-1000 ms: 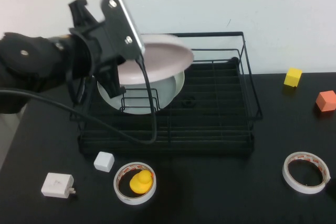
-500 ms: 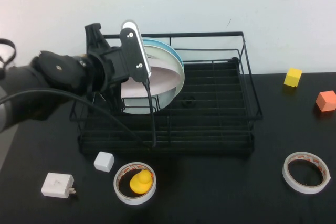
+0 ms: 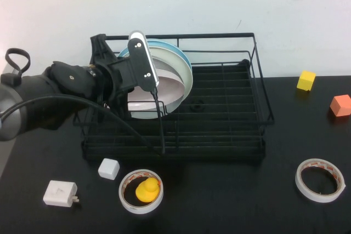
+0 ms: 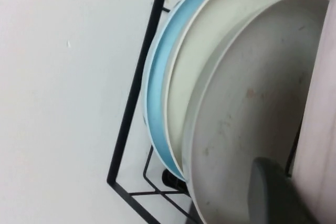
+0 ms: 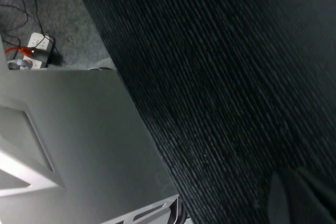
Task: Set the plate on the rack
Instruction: Place the plate on the rack
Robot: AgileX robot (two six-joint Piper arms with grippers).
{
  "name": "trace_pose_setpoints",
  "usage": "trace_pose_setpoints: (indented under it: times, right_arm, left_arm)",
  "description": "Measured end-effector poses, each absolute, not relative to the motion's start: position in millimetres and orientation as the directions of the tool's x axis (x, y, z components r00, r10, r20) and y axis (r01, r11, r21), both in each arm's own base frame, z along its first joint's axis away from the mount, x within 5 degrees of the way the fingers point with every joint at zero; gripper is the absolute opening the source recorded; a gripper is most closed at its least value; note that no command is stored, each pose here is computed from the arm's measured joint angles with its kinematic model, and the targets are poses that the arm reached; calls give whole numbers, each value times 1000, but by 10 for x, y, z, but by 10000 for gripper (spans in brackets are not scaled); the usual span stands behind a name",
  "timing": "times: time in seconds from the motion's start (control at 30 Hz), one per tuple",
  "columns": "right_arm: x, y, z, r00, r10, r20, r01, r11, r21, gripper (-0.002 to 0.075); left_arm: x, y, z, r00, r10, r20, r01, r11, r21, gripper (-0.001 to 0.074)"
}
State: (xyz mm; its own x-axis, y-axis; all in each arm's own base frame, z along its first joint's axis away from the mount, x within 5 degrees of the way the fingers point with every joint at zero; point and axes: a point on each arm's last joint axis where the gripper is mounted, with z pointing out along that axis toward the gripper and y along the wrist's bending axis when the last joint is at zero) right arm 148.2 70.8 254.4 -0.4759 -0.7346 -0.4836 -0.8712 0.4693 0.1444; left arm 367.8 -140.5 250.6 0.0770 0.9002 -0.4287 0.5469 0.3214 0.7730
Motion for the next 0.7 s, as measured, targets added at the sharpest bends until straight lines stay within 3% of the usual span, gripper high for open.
trace_pose_setpoints:
  times: [0.07,0.27,0.37,0.53,0.6,0.7]
  right_arm:
    - [1484,707,2544,-476,-734,-485,-871,470,143,3]
    - [1490,707,2545,-475,-732,-487,-870,473,137,2]
    - [1492,707,2545,-475,-732,-488,-870,474,136,2]
    - [1501,706,2546,-475,-730,-492,-869,478,128,2]
    - [1509,706,2547,-474,-727,-496,-868,482,121,2]
    - [1536,704,2551,-471,-720,-509,-863,495,99,2]
  left_arm:
    - [3684,-1396,2512,66,898,-435,537,335,774,152]
    - [3728,-1331,2562,-21,866,-500,458,453,765,517]
    - [3742,-1306,2581,-48,852,-522,424,491,761,607]
    - [3757,-1263,2620,-123,804,-581,336,585,738,613]
    - [3735,-1274,2665,-169,767,-619,261,641,722,576]
    - [3619,-1346,2820,-193,696,-691,196,718,668,454]
